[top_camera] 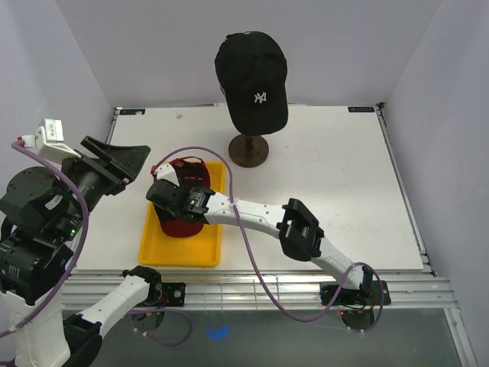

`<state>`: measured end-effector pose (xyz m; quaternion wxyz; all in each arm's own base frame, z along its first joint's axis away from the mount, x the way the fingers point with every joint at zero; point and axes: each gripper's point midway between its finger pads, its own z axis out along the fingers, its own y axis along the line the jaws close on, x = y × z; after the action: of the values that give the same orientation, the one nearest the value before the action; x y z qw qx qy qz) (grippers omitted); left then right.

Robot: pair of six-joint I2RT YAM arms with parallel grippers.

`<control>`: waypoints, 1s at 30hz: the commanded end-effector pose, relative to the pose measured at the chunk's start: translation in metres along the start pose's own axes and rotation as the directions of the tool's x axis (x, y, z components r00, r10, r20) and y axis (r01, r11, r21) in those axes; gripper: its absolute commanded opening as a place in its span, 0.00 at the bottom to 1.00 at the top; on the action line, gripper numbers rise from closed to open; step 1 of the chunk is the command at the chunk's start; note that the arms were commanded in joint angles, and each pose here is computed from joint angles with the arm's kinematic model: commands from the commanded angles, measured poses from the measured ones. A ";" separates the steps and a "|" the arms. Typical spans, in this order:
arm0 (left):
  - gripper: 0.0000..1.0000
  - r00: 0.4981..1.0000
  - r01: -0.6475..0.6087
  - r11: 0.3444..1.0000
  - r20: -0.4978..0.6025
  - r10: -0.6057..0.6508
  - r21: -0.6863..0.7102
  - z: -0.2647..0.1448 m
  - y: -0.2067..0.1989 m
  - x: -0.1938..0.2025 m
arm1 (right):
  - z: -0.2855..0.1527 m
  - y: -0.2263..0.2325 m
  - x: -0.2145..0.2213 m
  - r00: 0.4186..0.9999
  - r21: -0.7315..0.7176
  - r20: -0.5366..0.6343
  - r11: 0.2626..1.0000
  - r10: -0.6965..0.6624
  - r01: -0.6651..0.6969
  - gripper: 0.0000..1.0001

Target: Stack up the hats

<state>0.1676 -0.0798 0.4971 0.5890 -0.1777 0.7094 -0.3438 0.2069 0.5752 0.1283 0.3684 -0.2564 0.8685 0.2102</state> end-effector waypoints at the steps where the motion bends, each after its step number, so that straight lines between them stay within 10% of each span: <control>1: 0.63 1.000 -0.001 1.000 -0.011 0.001 0.009 0.003 0.000 0.003 | -0.018 0.010 -0.020 0.998 -0.033 0.067 0.999 0.012 -0.009 0.59; 30: 0.63 0.999 0.002 1.000 -0.043 -0.001 0.013 0.009 0.003 0.014 | -0.044 0.030 -0.018 0.989 -0.013 0.141 0.998 -0.053 0.056 0.61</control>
<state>0.1732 -0.0885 0.4789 0.5677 -0.1707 0.7270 -0.3463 0.1766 0.5705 0.1337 0.3986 -0.2785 0.8514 0.1968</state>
